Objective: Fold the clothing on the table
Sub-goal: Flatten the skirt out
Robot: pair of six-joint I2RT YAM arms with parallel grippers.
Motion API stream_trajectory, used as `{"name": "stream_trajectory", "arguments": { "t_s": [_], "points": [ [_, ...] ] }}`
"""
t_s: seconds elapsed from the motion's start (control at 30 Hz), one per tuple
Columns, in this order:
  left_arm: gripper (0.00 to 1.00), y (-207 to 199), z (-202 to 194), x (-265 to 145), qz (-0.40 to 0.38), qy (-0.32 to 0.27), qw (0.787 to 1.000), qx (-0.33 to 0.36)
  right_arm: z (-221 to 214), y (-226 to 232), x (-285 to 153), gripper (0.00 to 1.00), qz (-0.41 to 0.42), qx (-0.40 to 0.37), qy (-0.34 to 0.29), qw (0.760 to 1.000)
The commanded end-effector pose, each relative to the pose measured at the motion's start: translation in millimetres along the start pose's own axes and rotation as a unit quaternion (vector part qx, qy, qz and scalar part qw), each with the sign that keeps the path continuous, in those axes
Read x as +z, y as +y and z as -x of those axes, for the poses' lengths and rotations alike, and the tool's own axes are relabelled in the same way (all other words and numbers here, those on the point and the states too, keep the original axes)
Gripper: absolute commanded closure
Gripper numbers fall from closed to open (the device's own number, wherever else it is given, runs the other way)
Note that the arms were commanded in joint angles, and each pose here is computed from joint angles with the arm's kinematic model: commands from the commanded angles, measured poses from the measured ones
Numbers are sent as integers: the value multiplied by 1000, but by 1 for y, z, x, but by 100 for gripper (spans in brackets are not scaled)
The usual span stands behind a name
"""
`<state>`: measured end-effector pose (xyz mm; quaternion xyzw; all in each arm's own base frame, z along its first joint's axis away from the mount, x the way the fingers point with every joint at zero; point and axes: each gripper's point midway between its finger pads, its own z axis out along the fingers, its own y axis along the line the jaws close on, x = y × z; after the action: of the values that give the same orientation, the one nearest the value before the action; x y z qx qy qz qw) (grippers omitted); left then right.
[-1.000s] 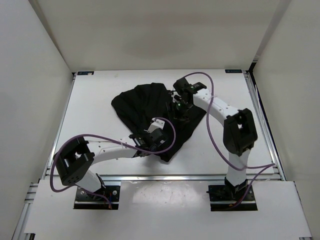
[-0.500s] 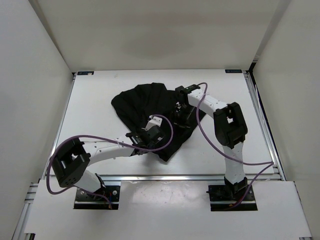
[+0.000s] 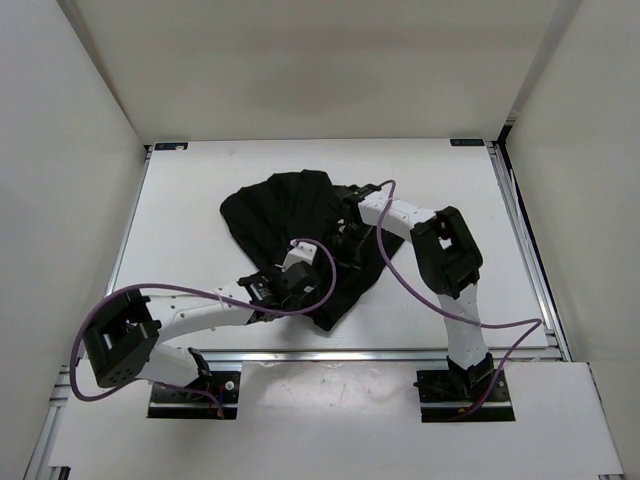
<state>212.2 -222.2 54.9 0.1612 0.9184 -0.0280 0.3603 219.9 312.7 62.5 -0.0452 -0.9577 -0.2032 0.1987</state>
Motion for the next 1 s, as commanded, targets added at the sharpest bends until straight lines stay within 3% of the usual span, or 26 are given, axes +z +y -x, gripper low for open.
{"name": "stream_trajectory", "arguments": {
  "t_s": [0.0,0.13,0.27,0.57,0.6,0.63,0.7,0.77,0.9,0.97],
  "points": [
    [100,-3,7,-8,-12,-20,1000,-12,-4,-1,15,44,14,36,22,999],
    [100,-2,5,-9,-14,-21,1000,-14,-7,-4,31,50,6,38,33,999],
    [100,-2,5,-9,-14,-21,1000,-17,-4,-8,33,99,-8,32,23,999],
    [100,6,3,-5,-5,-18,999,-26,-2,-17,-20,100,-33,-6,-87,996],
    [100,8,2,-5,-3,-15,1000,-24,-4,-17,-22,91,-27,-3,-83,996],
    [100,6,3,-4,-5,-17,1000,-24,-2,-15,-23,58,-17,-4,-83,996],
    [100,8,8,-5,-3,-22,999,-29,-2,-14,-17,30,-24,-4,-81,996],
    [100,9,7,-4,2,-18,1000,-25,3,-13,-10,25,-25,-5,-80,996],
    [100,13,3,-3,9,-12,1000,-24,16,-10,1,25,-18,2,-76,997],
    [100,12,1,-2,10,-10,1000,-23,18,-9,7,30,-20,0,-73,997]
  ]
}}
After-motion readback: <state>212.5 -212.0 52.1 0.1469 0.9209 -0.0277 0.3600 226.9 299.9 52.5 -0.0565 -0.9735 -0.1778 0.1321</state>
